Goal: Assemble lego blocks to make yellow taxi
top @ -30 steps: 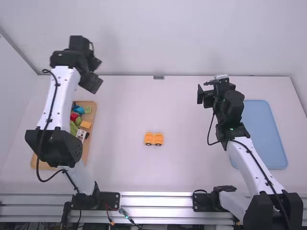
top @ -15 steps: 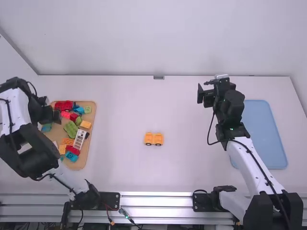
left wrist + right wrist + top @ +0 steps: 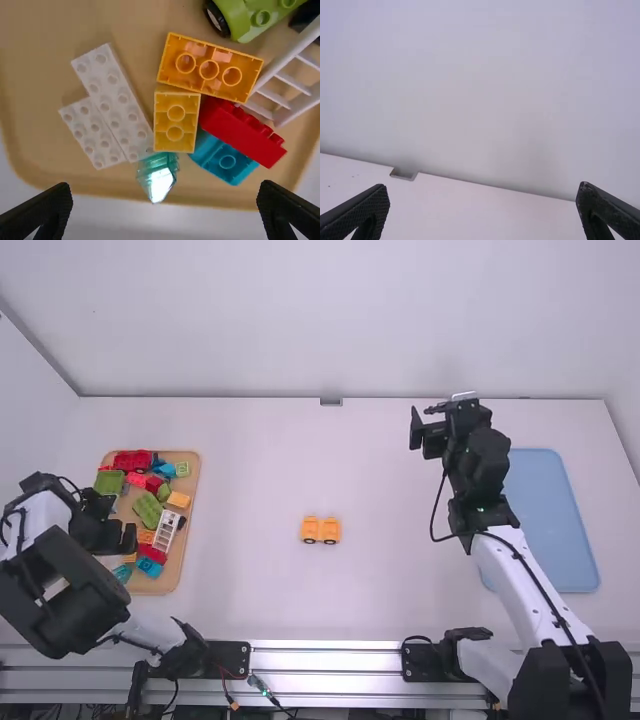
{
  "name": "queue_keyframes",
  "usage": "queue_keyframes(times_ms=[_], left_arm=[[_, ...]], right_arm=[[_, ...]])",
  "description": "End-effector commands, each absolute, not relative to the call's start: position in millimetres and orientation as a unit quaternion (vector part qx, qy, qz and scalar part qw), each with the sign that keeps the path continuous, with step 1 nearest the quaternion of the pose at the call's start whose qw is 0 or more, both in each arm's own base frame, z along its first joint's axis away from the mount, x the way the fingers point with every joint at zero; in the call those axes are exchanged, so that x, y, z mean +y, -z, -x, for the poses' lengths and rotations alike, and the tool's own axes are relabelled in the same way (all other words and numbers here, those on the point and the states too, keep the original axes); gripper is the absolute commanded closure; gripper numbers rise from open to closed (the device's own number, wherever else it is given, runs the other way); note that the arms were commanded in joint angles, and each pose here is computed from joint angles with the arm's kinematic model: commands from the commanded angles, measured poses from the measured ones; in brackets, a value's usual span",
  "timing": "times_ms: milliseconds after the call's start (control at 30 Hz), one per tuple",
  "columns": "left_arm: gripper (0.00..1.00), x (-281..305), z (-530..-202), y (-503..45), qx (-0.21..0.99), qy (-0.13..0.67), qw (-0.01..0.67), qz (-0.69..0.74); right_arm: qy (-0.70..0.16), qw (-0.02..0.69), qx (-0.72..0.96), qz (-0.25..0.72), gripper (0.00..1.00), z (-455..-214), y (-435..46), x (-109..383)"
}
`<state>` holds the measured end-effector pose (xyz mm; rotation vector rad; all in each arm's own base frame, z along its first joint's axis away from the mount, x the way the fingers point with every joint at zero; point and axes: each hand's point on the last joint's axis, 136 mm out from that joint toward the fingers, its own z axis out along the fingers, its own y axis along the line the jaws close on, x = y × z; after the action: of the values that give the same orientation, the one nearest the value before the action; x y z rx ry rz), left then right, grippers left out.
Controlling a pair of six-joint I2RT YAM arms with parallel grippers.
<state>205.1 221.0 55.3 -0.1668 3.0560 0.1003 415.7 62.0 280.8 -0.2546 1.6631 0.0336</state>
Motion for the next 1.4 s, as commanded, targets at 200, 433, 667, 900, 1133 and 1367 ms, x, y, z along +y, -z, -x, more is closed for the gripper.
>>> queue_keyframes(times_ms=[200,433,667,900,1133,1367], left_arm=[[0.12,221.2,-211.0,-45.3,0.997,-0.044,0.060,0.009],[0.20,219.9,-212.8,-34.9,0.996,-0.045,0.071,0.012],[0.39,221.4,-213.3,-24.7,0.995,-0.055,0.079,0.023],[0.36,218.2,-217.5,-21.2,0.994,-0.048,0.094,0.022],[0.37,217.0,-215.4,-8.6,0.994,-0.044,0.089,0.035],[0.40,216.6,-214.8,8.9,0.996,-0.030,0.075,0.047]], right_arm=[[-0.021,0.678,0.726,0.116,0.01,-417.7,-296.9,68.3],[-0.020,0.678,0.726,0.116,0.01,-417.7,-296.8,68.2],[-0.017,0.678,0.725,0.119,0.01,-417.7,-296.8,68.0],[-0.017,0.678,0.726,0.118,0.01,-417.8,-296.6,67.4],[-0.010,0.677,0.728,0.109,0.01,-419.2,-295.7,57.6],[-0.011,0.677,0.728,0.111,0.01,-419.0,-295.9,59.2]])
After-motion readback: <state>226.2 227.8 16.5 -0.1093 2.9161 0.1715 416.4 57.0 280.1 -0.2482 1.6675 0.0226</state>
